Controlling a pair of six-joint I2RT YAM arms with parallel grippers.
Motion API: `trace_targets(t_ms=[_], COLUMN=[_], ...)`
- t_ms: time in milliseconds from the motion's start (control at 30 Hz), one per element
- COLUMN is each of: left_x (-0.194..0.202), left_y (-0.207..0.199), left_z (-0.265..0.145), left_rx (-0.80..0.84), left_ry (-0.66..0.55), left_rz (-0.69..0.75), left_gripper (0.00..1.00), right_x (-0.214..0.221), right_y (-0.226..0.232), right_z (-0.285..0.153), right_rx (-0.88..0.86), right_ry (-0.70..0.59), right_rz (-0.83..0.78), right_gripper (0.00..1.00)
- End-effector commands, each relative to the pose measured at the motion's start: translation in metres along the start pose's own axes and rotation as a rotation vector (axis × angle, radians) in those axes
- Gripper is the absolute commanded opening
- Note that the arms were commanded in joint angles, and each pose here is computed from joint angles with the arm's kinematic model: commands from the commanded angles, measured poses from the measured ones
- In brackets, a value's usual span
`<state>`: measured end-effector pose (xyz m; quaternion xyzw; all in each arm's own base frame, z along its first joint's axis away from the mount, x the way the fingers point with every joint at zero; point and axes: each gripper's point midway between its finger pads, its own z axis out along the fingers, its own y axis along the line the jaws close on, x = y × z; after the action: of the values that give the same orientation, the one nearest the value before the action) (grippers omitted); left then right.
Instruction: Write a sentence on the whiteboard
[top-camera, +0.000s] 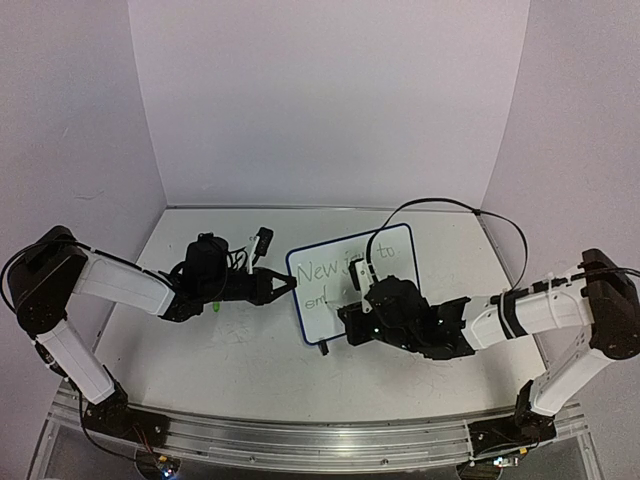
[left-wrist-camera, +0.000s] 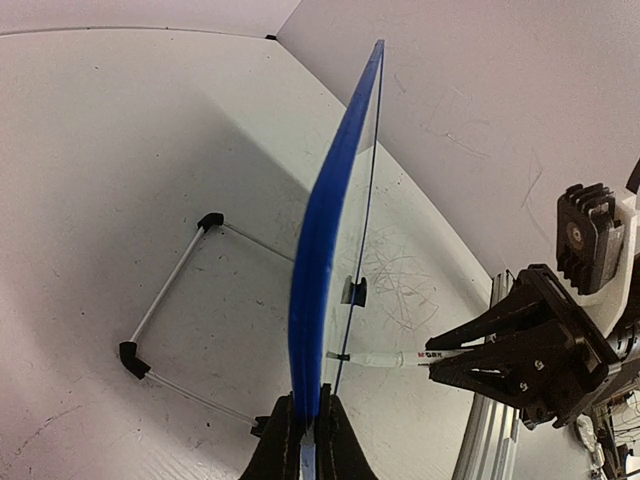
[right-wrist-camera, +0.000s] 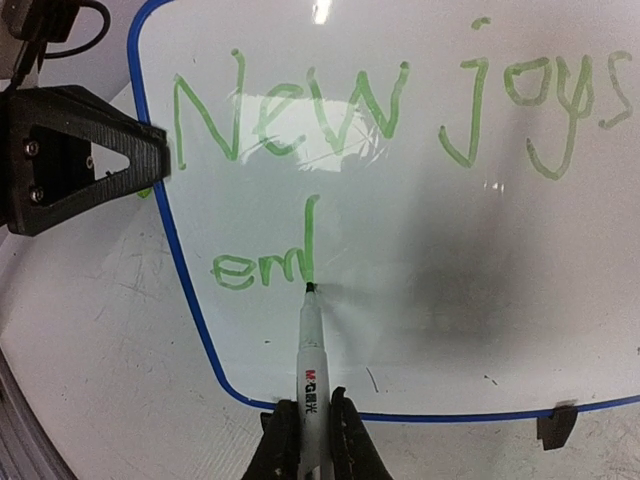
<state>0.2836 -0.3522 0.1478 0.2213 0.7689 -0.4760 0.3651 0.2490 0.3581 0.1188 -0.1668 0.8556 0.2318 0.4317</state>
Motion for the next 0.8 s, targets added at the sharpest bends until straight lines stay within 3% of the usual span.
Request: trace_targets(t_ms=[0, 767], left_x=[0.005, 0.003], left_y=[-0.005, -0.007], left_z=[-0.002, -0.002], left_rx=[0.005, 0.01], left_ry=[0.026, 0.023], left_rz=[0.02, 0.019], left_gripper=[0.0, 0.0], right_x=[0.006, -0.031], right_y=[-0.006, -0.002], right_z=[-0.004, -0.001], right_rx=[0.02, 0.046], right_ry=[0.011, -0.087], right_rz=[0.018, 0.007], right_gripper=[0.0, 0.0])
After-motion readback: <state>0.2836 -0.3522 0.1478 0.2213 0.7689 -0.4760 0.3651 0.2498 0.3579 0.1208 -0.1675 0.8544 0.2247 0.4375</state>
